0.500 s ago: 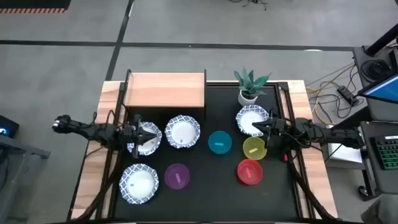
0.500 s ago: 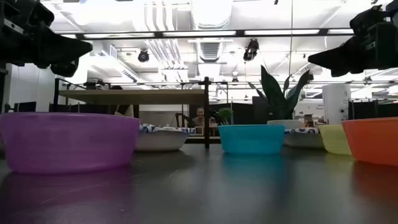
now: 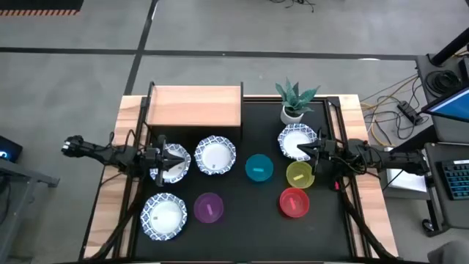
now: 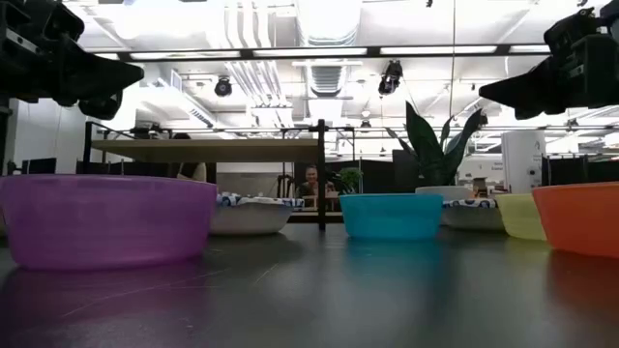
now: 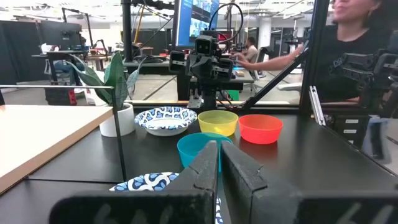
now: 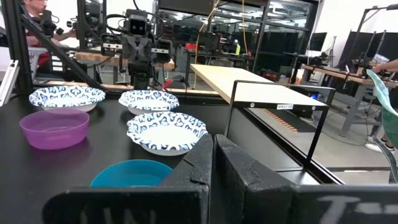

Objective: Place and stack bowls onto a shelf

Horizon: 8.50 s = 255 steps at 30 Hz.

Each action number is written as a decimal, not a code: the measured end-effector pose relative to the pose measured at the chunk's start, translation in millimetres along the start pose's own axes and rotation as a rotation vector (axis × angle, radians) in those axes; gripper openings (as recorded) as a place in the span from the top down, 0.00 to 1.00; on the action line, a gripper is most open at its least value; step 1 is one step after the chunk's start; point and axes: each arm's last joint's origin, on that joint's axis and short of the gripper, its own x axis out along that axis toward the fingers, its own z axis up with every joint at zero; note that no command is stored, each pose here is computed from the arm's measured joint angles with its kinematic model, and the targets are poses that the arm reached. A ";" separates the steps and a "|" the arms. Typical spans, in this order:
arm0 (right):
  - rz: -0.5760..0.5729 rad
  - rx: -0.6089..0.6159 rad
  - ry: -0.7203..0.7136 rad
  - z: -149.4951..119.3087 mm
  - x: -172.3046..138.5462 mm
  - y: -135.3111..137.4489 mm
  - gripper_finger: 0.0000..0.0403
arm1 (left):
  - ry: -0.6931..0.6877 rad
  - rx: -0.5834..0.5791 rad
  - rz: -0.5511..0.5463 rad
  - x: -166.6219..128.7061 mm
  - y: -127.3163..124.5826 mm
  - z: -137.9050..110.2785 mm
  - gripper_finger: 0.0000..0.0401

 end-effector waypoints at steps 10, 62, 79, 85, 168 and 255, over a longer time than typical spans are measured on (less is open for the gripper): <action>0.000 0.000 0.000 -0.1 0.0 0.0 0.98 | 0.000 0.000 0.000 0.0 0.0 0.0 1.00; -0.004 0.072 -0.016 0.9 0.1 -0.2 0.98 | -0.005 0.007 0.007 0.0 0.2 0.4 1.00; 0.170 0.510 -0.320 35.1 10.1 11.1 0.98 | -0.409 -0.454 -0.058 -8.3 3.1 39.7 1.00; 0.135 0.500 -0.242 37.0 25.2 14.8 0.98 | -0.474 -0.617 -0.104 -11.2 4.2 45.8 1.00; -0.526 0.602 1.345 69.4 198.4 19.5 0.60 | 0.168 0.306 0.288 19.5 2.4 119.2 1.00; -0.122 0.390 0.953 180.5 213.5 33.6 0.97 | 0.182 0.317 0.301 21.7 2.0 117.6 1.00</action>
